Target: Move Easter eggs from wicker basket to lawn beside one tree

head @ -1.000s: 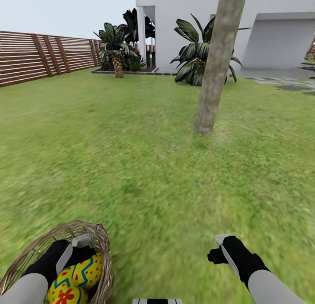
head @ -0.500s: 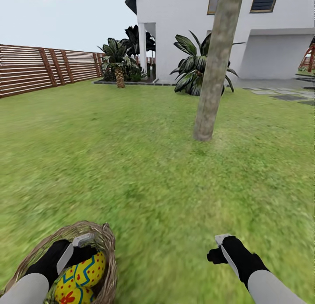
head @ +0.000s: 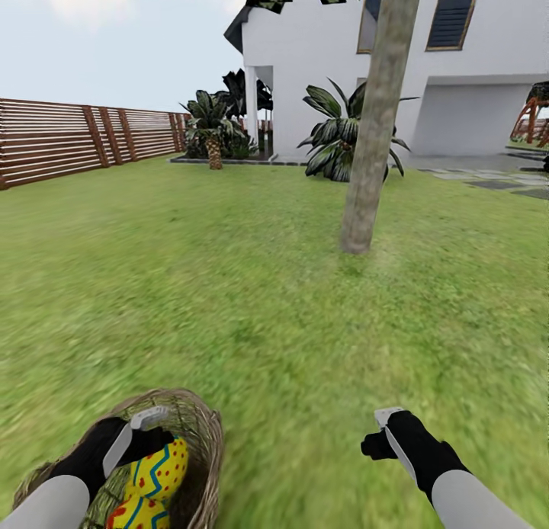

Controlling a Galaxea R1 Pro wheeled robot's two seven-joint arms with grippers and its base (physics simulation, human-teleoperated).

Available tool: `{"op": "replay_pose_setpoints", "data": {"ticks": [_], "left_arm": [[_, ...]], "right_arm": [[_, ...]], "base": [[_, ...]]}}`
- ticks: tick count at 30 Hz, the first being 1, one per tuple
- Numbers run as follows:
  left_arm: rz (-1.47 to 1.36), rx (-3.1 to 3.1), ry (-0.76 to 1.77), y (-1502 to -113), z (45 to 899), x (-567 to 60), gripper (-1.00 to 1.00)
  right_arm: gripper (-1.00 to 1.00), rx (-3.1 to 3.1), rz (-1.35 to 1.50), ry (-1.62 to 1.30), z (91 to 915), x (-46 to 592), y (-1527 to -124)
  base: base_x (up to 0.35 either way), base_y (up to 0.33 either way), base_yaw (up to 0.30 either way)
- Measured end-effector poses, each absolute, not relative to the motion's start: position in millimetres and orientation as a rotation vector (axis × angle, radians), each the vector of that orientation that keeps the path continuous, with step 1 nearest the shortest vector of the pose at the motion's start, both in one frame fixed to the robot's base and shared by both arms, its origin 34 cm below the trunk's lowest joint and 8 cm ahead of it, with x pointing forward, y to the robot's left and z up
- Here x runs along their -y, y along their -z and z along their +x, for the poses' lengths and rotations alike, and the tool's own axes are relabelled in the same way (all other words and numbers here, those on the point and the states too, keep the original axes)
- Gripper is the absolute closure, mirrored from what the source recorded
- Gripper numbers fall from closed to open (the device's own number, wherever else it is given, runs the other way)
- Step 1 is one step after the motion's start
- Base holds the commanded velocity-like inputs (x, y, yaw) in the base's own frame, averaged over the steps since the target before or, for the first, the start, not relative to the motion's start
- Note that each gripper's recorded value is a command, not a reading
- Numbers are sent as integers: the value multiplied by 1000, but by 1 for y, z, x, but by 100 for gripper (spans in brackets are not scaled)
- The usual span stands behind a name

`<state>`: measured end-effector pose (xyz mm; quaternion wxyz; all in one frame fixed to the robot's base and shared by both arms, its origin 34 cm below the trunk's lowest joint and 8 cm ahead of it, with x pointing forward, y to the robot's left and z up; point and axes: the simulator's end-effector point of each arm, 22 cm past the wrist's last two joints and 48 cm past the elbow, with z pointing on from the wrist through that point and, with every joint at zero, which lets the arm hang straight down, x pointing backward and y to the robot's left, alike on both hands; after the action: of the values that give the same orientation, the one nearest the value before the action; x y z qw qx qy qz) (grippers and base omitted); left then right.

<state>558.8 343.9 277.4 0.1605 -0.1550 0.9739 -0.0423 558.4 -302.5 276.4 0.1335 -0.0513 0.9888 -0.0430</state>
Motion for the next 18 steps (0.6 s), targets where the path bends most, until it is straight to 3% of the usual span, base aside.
{"op": "replay_pose_setpoints", "data": {"ticks": [4, 16, 18], "left_arm": [[-434, -2767, 120, -286, 562, -344, 100], [-416, -2723, 151, -309, 573, -331, 100], [-411, -2717, 158, -313, 574, -327, 100]], "right_arm": [[-100, -2851, -148, 122, 562, 301, -285], [-100, -2801, -145, 119, 573, 298, -310], [-100, -2793, -144, 118, 574, 297, -314]], "base": [[-207, 139, 0], [-7, 3, 0], [-225, 52, 0]]}}
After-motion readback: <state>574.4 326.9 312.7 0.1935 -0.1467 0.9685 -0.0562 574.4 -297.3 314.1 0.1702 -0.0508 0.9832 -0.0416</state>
